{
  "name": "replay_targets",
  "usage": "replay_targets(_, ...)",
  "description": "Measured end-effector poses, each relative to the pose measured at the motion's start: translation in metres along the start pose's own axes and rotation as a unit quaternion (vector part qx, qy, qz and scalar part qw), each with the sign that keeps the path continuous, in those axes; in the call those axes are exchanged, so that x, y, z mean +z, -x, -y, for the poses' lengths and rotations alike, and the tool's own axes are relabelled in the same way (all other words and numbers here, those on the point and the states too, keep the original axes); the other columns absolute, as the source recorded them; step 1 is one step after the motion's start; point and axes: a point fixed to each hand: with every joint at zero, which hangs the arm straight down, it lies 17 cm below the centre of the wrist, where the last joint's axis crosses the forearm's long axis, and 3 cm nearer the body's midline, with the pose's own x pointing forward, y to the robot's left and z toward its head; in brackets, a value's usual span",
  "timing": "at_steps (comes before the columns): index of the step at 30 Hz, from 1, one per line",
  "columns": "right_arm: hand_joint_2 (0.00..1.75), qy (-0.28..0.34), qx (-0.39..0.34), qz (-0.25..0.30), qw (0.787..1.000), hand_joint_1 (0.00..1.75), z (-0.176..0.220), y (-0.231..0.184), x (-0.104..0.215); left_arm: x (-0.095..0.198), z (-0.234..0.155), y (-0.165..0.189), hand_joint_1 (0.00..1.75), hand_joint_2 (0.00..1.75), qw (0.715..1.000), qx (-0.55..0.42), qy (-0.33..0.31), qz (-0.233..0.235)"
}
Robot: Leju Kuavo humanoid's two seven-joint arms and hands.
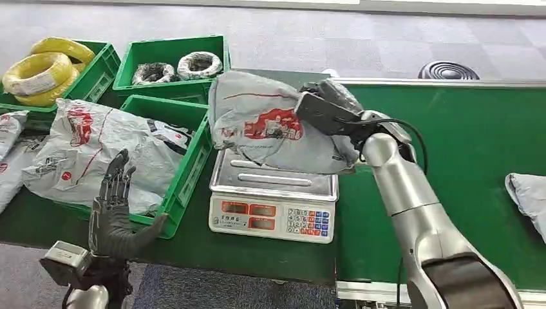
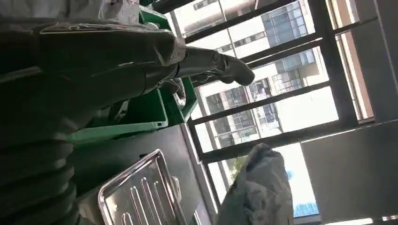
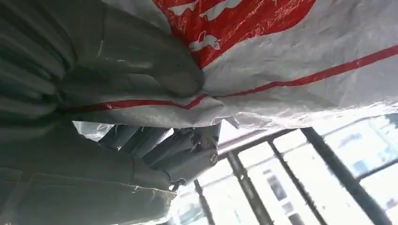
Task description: Moved the parcel from conveyor to table for the left to box.
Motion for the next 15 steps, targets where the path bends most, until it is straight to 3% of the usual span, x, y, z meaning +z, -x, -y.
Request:
replay_targets(5,1.75,-0.057,-0.006,0.009,0.998,1.75,-0.057,-0.019,-0.016,0.005,-0.003,0.009,0.00,1.75,1.000,-0.002,-0.002,-0.013)
replay_targets(6,1.75,-0.062,0.000,0.001,0.998,0.00,-0.063,-0.018,-0.017,0.005,-0.005,0.011,0.00,1.75,1.000,-0.003,-0.003,-0.015)
replay_targets(9,1.75,-0.065,0.034,-0.052,0.996,0.00,-0.071,0.002,-0.019,0.008,-0.008,0.015,0.00,1.75,1.000,-0.005,-0.010,-0.021)
replay_targets(15,1.75,-0.072,0.056,-0.106,0.990,0.00,-0.081,0.034,-0.012,0.012,-0.011,0.022,0.00,1.75,0.999,-0.007,-0.014,-0.031)
